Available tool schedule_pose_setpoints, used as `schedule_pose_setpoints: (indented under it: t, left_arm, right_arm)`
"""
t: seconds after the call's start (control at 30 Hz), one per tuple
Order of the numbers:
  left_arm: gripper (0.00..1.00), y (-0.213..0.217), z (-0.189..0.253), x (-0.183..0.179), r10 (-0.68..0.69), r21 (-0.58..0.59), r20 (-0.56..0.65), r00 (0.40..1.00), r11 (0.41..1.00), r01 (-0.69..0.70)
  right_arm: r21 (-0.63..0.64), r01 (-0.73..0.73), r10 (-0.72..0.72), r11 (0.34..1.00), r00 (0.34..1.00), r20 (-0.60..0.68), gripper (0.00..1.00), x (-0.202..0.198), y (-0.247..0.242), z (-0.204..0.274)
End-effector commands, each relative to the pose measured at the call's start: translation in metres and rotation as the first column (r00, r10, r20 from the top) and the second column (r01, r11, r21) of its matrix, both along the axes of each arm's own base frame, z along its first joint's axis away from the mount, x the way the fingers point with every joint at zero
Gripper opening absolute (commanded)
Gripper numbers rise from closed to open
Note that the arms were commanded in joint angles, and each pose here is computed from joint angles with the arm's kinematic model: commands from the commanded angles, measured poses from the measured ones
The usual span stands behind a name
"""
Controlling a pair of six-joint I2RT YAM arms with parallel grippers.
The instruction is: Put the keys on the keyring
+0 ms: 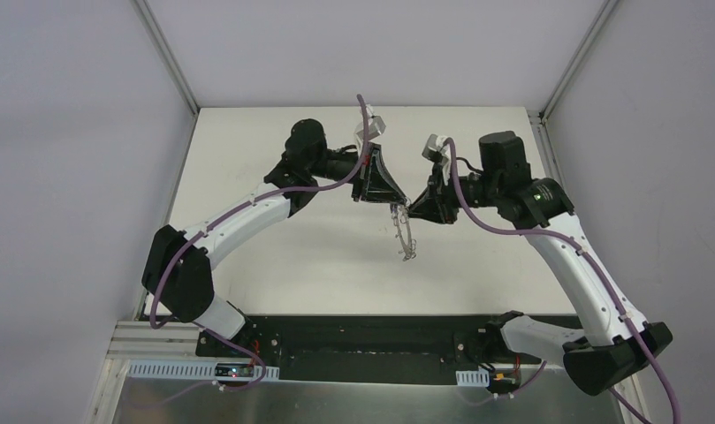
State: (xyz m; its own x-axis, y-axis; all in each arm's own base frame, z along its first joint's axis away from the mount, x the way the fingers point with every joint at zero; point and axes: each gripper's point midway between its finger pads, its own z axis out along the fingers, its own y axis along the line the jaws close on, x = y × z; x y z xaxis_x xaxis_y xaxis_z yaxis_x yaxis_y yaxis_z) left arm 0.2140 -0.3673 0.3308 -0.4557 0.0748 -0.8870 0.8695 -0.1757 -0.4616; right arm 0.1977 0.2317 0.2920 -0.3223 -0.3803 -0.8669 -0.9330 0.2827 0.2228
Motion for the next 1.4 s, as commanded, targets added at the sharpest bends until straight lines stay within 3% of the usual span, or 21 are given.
schedule_pose_setpoints:
  t: [0.0, 0.27, 0.43, 0.7, 1.37]
  left_arm:
    - [0.0, 0.007, 0.051, -0.007, -0.028, -0.158, 0.042, 0.999, 0.987, 0.034]
    - [0.0, 0.005, 0.051, -0.003, -0.02, -0.163, 0.036, 0.999, 0.986, 0.025]
    - [0.0, 0.005, 0.047, -0.004, -0.036, -0.164, 0.033, 0.999, 0.986, 0.041]
    - [0.0, 0.006, 0.039, -0.009, -0.074, -0.146, 0.034, 0.997, 0.986, 0.078]
    - [0.0, 0.003, 0.035, -0.009, -0.083, -0.146, 0.013, 0.996, 0.986, 0.084]
  right_arm:
    - [0.052, -0.037, 0.034, 0.998, 0.998, 0.053, 0.16, -0.008, -0.001, 0.01]
    - [0.054, -0.028, 0.025, 0.998, 0.998, 0.053, 0.23, -0.01, -0.005, 0.008]
    - [0.071, 0.015, -0.022, 0.997, 0.995, 0.095, 0.34, -0.004, -0.013, 0.023]
    - [0.088, 0.034, -0.049, 0.995, 0.984, 0.169, 0.4, -0.005, -0.023, 0.048]
    - [0.173, -0.048, 0.037, 0.984, 0.997, 0.068, 0.38, 0.003, 0.003, 0.053]
